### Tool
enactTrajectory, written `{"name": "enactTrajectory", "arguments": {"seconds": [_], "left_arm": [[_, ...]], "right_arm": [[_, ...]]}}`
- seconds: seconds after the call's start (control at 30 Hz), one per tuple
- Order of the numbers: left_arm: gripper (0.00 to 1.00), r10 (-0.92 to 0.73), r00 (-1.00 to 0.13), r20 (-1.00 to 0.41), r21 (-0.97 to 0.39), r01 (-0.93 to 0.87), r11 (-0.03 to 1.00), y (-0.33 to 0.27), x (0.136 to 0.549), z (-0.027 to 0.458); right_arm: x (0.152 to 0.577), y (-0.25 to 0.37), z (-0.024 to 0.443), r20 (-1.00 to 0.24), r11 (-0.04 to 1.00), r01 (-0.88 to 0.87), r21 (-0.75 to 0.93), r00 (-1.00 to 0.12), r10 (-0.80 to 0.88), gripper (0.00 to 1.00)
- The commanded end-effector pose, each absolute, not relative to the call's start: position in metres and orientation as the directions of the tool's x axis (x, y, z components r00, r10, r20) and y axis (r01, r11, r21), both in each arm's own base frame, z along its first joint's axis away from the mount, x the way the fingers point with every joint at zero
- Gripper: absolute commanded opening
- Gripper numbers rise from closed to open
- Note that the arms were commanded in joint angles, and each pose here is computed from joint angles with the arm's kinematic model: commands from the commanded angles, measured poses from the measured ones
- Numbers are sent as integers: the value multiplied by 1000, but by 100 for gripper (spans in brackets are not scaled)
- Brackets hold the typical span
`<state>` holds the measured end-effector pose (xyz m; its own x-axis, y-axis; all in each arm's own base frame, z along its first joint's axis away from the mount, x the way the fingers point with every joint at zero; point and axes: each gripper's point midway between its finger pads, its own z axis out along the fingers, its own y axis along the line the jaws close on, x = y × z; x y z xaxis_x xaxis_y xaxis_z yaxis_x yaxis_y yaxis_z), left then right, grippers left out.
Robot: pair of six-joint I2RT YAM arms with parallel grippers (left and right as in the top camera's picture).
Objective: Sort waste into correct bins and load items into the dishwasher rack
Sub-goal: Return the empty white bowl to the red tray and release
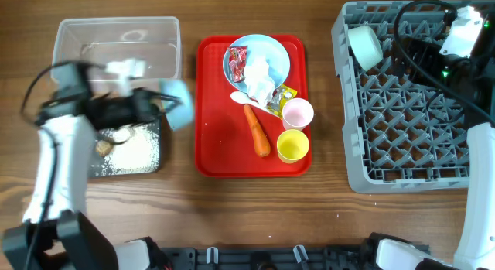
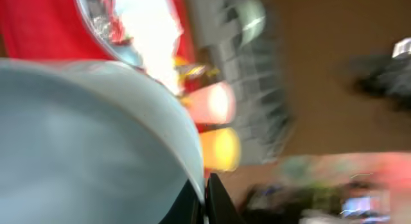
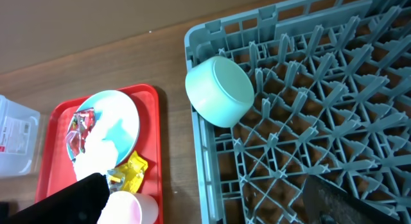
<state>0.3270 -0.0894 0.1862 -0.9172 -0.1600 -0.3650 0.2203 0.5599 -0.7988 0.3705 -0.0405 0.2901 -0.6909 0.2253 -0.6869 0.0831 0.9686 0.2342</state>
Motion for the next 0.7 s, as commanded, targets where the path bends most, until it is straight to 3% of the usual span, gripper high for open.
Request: {"name": "enactTrajectory", "arguments": {"seconds": [0.0, 0.13, 0.3, 0.4, 0.47, 0.67], "left_arm": [[4, -106, -940, -324, -508, 78, 858, -112, 335, 138], [4, -52, -942, -331, -162, 2, 987, -133, 328, 97], [10, 97, -950, -296, -90, 129, 988, -178, 311, 67], [34, 115, -950, -289, -88, 146, 985, -185, 310, 61], [56, 75, -949, -308, -109, 113, 988, -187, 315, 65], [84, -54, -901, -430, -228, 50, 972, -202, 353, 140]], "right_arm": [[371, -38, 287, -679, 968, 68, 243, -701, 220, 99], [369, -38, 286, -674, 967, 70, 244, -705, 221, 99], [368, -38, 284, -667, 967, 72, 246, -711, 223, 99], [367, -37, 284, -665, 966, 69, 249, -713, 223, 99], [368, -30, 286, -666, 960, 43, 275, -712, 223, 98], [379, 23, 284, -660, 943, -86, 322, -734, 158, 94]]}}
